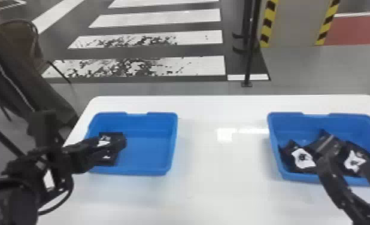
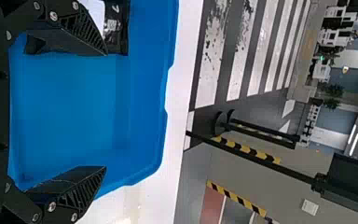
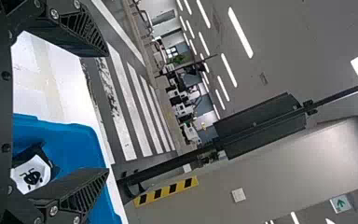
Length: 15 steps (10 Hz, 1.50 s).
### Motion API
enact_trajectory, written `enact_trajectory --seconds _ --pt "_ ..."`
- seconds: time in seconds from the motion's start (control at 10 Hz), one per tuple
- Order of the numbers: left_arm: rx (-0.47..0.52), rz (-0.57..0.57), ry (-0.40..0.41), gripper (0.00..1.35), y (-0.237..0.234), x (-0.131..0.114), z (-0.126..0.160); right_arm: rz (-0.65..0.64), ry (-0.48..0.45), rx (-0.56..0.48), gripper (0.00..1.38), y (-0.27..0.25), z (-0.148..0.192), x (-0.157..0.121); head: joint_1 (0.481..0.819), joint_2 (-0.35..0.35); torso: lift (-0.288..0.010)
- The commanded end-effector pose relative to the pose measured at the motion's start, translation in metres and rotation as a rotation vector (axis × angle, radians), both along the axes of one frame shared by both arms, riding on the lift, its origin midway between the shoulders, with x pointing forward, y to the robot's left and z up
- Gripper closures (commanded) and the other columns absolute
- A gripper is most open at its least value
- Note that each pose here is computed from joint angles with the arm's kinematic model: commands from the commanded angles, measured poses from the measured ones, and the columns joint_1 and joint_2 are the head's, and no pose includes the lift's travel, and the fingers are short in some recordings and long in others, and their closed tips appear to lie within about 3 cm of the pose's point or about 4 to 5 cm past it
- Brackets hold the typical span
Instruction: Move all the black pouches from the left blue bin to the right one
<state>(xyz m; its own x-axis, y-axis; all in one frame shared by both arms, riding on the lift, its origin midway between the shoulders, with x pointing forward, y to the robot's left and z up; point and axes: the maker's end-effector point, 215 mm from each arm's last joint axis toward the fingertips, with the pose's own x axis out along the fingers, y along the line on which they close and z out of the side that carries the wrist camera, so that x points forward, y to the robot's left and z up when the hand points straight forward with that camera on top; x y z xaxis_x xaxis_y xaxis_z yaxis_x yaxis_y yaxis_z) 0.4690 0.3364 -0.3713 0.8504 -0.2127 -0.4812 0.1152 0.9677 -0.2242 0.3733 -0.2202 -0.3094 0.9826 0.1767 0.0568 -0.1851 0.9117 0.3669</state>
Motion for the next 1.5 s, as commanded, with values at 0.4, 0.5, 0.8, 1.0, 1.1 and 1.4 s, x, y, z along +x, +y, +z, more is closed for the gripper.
enact_trajectory --seconds 0.4,0.5,0.8,1.0,1.1,1.4 --pt "0.02 0.094 0.151 0.18 0.032 0.031 -0.044 0.019 0.036 0.064 0.15 0.011 -0.013 -0.001 0.695 0.187 -0.14" --pt "0.051 0.112 0.184 0.18 0.039 0.027 -0.052 0.023 0.047 0.071 0.15 0.012 -0.016 -0.001 0.695 0.195 -0.14" --pt "0.079 0.122 0.23 0.18 0.041 0.041 -0.059 0.035 0.066 0.089 0.17 0.017 -0.022 -0.002 0.695 0.226 -0.14" --pt "0.091 0.114 0.246 0.18 0.036 0.045 -0.062 0.053 0.069 0.117 0.17 0.026 -0.023 -0.001 0.695 0.22 -0.14" --pt "0.094 0.127 0.261 0.18 0.039 0.043 -0.065 0.051 0.073 0.126 0.17 0.026 -0.025 -0.001 0.695 0.221 -0.14" --pt "0.123 0.171 0.305 0.18 0.051 0.037 -0.074 0.053 0.083 0.144 0.17 0.026 -0.03 -0.001 0.695 0.231 -0.14"
